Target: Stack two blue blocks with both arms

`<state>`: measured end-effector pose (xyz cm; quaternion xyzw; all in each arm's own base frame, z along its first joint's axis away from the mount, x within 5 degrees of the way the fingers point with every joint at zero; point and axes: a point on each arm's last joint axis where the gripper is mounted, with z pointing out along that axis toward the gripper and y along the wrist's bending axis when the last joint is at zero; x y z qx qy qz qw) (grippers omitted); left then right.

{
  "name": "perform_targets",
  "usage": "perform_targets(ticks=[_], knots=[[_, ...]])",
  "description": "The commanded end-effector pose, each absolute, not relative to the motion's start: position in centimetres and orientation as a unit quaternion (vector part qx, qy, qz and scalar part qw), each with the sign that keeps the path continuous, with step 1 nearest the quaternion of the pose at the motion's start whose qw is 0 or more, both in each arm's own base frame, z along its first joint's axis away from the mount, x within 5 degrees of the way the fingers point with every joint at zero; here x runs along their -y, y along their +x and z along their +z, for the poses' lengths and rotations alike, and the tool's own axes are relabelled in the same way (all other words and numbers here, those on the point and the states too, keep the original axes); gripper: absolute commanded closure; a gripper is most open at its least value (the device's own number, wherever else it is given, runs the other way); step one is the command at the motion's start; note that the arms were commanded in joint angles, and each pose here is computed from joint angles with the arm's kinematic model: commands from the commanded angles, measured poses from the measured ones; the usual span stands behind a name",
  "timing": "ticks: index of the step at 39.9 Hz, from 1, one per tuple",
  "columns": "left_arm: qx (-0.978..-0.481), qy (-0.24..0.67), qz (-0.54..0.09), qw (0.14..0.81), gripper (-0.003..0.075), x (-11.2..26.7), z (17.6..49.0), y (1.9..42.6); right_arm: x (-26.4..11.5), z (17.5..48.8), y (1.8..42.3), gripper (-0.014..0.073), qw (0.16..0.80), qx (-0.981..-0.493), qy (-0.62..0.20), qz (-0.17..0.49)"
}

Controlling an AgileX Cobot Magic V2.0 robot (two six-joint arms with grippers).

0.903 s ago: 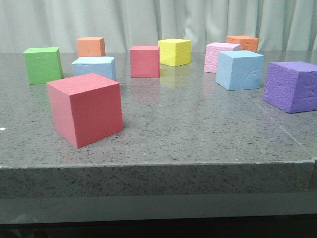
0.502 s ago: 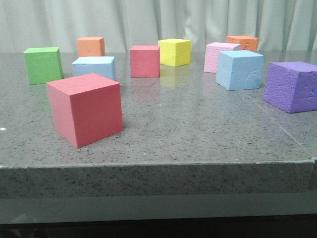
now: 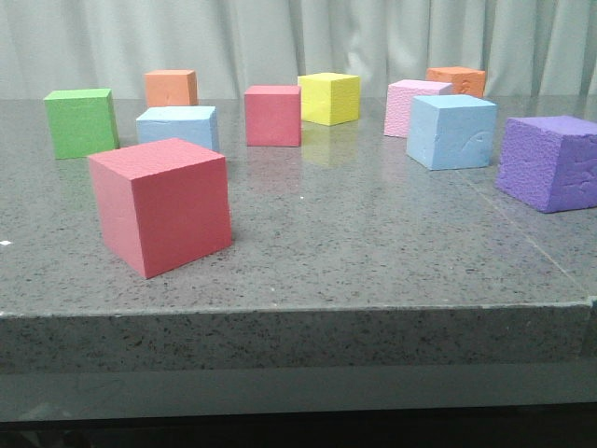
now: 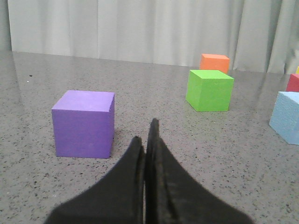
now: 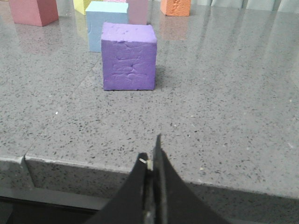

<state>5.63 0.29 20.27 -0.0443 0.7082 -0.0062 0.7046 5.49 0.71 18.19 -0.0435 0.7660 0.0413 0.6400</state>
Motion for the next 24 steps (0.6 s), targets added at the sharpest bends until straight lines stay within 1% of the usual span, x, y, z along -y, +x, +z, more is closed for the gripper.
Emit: perform_targets(ticks=[1,11,19,24], knots=[[-0.673,-0.043,-0.011,0.739,0.0741,-0.3,21.1,5.5,-0.6,19.2,5.5,0.0662,0.678,-0.733,-0.045,0.031],[-0.673,-0.043,-0.011,0.739,0.0741,-0.3,21.1,5.5,-0.6,19.3,5.5,0.0662,0.684,-0.727,-0.044,0.031],[-0.670,-0.043,-0.011,0.741,0.0741,-0.3,21.1,5.5,-0.6,20.1,5.5,0.0662,0.714,-0.698,-0.041,0.032],[-0.643,-0.042,-0.011,0.765,0.0741,-0.3,21.8,5.4,-0.6,20.6,5.5,0.0662,0.735,-0.676,-0.039,0.032]])
